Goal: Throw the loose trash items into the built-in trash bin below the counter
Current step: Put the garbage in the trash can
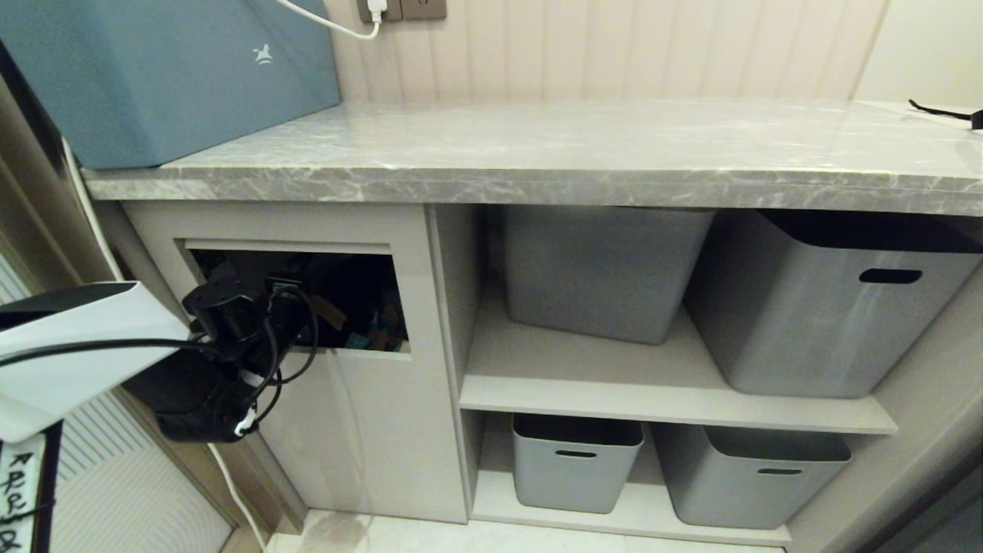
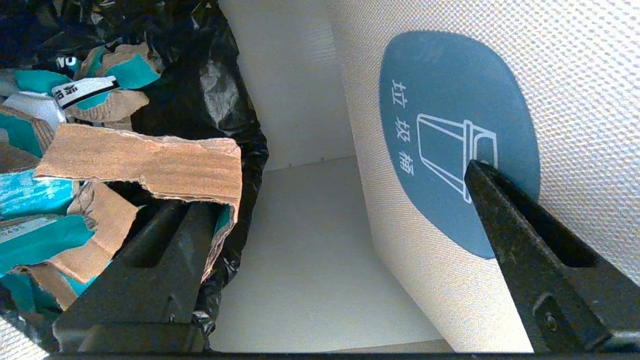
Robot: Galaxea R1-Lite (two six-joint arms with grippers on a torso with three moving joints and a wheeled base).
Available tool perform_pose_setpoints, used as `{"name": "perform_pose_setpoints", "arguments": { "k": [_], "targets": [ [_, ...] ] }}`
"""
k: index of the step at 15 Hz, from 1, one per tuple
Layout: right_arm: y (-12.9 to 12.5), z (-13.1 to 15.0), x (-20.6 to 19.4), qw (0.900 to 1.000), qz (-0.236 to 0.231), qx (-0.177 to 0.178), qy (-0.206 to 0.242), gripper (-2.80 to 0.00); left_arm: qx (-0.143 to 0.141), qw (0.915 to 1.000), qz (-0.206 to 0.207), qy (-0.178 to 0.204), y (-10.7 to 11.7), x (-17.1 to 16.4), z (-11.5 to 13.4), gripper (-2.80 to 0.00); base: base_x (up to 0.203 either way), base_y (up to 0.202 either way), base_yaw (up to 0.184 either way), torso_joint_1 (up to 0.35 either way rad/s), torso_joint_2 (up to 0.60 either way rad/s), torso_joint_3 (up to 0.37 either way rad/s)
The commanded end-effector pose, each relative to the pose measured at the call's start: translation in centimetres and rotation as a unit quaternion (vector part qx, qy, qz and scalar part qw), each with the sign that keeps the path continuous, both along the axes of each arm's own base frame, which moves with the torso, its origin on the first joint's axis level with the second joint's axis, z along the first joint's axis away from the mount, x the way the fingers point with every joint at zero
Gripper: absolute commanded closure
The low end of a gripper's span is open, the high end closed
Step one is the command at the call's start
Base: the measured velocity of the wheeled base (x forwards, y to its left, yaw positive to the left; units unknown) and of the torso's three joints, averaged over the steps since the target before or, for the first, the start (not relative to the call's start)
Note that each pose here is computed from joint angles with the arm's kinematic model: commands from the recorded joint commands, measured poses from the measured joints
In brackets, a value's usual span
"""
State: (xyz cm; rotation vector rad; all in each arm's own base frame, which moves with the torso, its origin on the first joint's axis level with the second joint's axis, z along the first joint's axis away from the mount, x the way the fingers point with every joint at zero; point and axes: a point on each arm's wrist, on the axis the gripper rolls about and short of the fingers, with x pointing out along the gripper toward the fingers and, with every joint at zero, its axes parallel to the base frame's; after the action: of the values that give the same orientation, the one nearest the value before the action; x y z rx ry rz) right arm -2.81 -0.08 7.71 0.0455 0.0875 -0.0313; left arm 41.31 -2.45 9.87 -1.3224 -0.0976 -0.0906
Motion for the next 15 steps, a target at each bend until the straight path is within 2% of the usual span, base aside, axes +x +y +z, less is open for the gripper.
{"name": "perform_pose_setpoints", "arguments": {
  "k": [1, 4, 7, 10, 13, 15],
  "targets": [
    [0.0, 0.0, 0.0, 1.000, 0.000, 0.000, 0.001, 0.00, -0.004, 1.0000, 0.001, -0.006, 0.0, 0.0, 0.2, -2.80, 0.000, 0.000, 0.000, 0.000, 0.00, 0.000],
    [0.0, 0.0, 0.0, 1.000, 0.000, 0.000, 0.001, 0.00, -0.009, 0.9998, 0.020, -0.002, 0.1, -0.1, 0.0, -2.80, 0.000, 0.000, 0.000, 0.000, 0.00, 0.000],
    [0.0, 0.0, 0.0, 1.000, 0.000, 0.000, 0.001, 0.00, -0.023, 0.9995, 0.018, 0.011, 0.0, -0.4, -0.6, -2.80, 0.000, 0.000, 0.000, 0.000, 0.00, 0.000],
    [0.0, 0.0, 0.0, 1.000, 0.000, 0.000, 0.001, 0.00, -0.053, 0.9982, 0.018, 0.021, 0.0, -0.6, -1.1, -2.80, 0.000, 0.000, 0.000, 0.000, 0.00, 0.000],
    [0.0, 0.0, 0.0, 1.000, 0.000, 0.000, 0.001, 0.00, -0.102, 0.9943, 0.018, 0.024, 0.3, -0.7, -1.4, -2.80, 0.000, 0.000, 0.000, 0.000, 0.00, 0.000],
    [0.0, 0.0, 0.0, 1.000, 0.000, 0.000, 0.001, 0.00, -0.113, 0.9932, 0.017, 0.021, 0.4, -0.4, -1.4, -2.80, 0.000, 0.000, 0.000, 0.000, 0.00, 0.000]
  ]
}}
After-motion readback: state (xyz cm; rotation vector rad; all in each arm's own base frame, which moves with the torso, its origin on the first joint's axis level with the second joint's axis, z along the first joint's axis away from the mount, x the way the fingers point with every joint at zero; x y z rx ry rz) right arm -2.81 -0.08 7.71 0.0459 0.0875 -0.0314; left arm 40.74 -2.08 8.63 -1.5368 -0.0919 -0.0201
